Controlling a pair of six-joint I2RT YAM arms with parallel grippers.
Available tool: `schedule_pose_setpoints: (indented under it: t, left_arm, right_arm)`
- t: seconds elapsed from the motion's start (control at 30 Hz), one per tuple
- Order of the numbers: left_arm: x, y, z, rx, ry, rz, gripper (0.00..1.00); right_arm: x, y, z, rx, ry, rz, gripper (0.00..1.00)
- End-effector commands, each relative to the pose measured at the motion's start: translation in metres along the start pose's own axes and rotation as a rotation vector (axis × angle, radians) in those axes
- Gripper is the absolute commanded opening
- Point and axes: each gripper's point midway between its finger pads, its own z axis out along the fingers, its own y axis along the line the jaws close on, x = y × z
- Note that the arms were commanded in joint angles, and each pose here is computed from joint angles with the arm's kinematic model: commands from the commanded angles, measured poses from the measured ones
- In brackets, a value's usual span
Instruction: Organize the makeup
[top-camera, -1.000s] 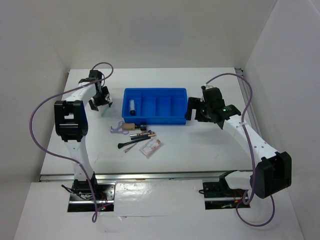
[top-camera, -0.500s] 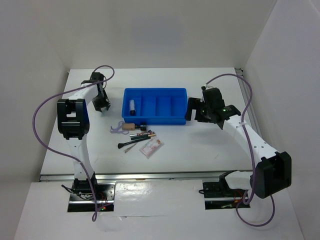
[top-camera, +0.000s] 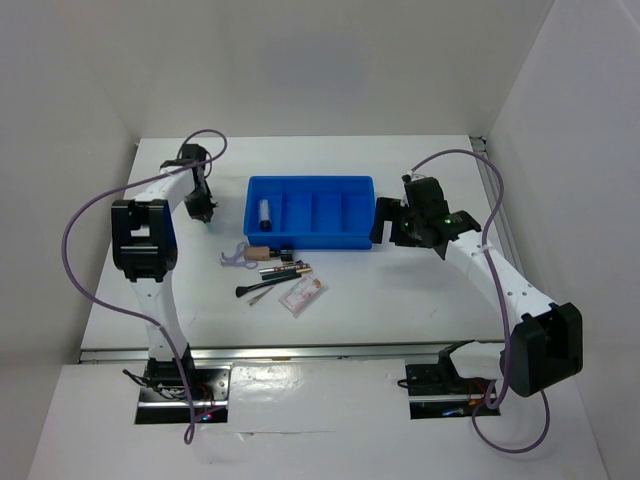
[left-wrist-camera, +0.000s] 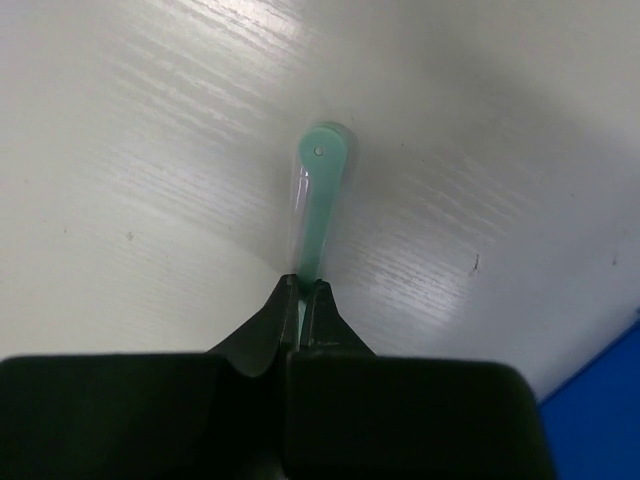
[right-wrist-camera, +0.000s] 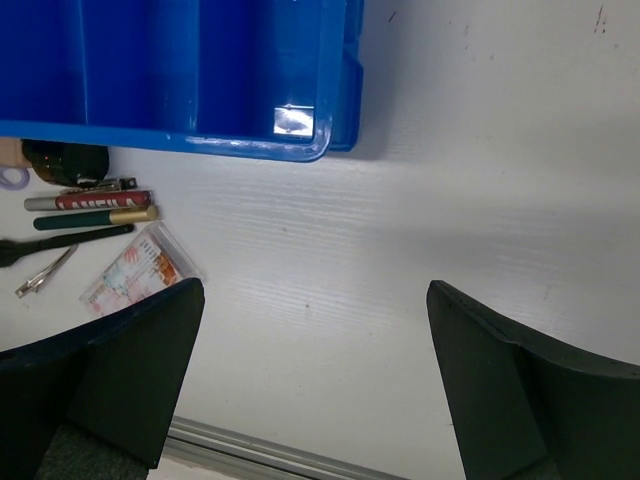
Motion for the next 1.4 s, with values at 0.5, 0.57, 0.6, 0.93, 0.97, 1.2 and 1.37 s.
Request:
schedule_pose_setpoints:
  t: [0.5, 0.57, 0.6, 0.93, 0.97, 1.2, 1.37]
  left_arm:
    - [0.025, -0.156, -0.181, 0.49, -0.25, 0.269, 0.0]
    - [0.035, -0.169, -0.177, 0.493, -0.221, 0.29, 0.0]
    - [0.041, -0.183, -0.181, 0.511, -0.221, 0.316, 0.0]
    - [0.067, -0.231, -0.142, 0.464, -0.168, 0.362, 0.0]
    - [0.064, -0.234, -0.142, 0.468, -0.173, 0.361, 0.0]
    - [0.063, -0.245, -0.127, 0.455, -0.147, 0.337, 0.0]
    - [0.07, -0.241, -0.111, 0.415, -0.111, 0.327, 0.05]
  right_arm:
    - [-0.001, 0.004, 0.001, -0.023, -0.007, 0.025, 1.0]
    - [-0.001, 0.0, -0.002, -0.002, -0.013, 0.026, 1.0]
    - [-0.003, 0.001, -0.004, -0.005, -0.021, 0.026, 1.0]
    - [-0.002, 0.0, -0.007, -0.003, -0.023, 0.026, 1.0]
    - [-0.002, 0.0, -0.007, -0.003, -0.023, 0.026, 1.0]
    - [-0.002, -0.002, -0.01, 0.007, -0.027, 0.026, 1.0]
    - [0.001, -0.004, -0.008, 0.011, -0.019, 0.026, 1.0]
